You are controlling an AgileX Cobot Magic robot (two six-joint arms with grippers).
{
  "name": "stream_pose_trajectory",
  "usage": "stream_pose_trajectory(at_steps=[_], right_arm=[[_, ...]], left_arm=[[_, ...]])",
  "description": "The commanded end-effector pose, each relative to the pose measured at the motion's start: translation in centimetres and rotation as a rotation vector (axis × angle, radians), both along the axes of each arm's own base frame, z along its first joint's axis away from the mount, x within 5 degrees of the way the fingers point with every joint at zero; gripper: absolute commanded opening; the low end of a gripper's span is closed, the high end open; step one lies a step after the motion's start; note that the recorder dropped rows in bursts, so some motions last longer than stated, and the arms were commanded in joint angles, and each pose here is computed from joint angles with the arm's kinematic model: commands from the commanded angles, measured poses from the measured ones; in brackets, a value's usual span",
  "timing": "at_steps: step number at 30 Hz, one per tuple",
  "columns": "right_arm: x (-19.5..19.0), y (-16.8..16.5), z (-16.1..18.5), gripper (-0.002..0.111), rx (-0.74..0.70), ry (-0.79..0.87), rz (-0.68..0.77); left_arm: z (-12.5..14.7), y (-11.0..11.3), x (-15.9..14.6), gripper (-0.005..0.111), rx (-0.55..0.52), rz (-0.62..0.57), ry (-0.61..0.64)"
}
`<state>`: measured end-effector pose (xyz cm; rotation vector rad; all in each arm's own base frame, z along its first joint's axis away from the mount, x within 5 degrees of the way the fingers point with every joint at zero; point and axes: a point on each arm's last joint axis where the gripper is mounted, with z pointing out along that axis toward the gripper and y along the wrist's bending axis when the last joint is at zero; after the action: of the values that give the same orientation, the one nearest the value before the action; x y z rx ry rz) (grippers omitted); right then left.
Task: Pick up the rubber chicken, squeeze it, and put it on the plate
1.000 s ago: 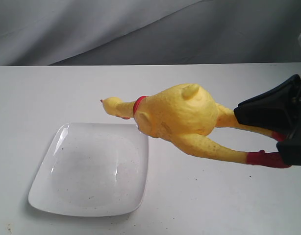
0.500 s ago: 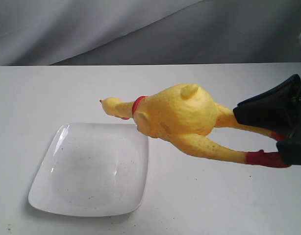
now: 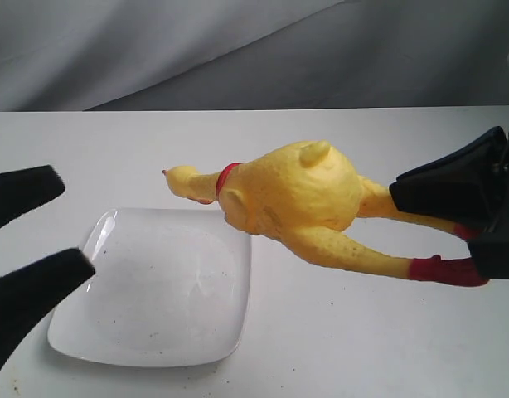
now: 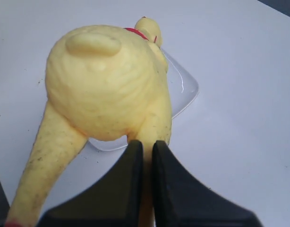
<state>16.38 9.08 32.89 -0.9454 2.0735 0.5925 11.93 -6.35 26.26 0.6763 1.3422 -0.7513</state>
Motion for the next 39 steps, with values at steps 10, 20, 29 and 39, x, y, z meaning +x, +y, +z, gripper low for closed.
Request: stream_pose_trajectory(at_steps=[10, 20, 29, 39], right_arm=[[-0.3, 0.3, 0.4, 0.000, 0.045, -0.004, 0.006], [-0.3, 0.3, 0.5, 0.000, 0.053, -0.002, 0.005], [-0.3, 0.4, 0.5, 0.000, 0.065, 0.001, 0.007], [-0.4, 0.4, 0.5, 0.000, 0.068, 0.005, 0.010]], left_arm=[[-0.2, -5.8, 4.6, 0.069, 0.491, -0.198, -0.227], [1.4, -9.0, 4.6, 0.069, 0.664, -0.085, -0.495], [-0.8, -10.1, 6.0, 0.074, 0.755, -0.110, -0.458], [-1.3, -11.2, 7.3, 0.075, 0.669, -0.090, -0.484]])
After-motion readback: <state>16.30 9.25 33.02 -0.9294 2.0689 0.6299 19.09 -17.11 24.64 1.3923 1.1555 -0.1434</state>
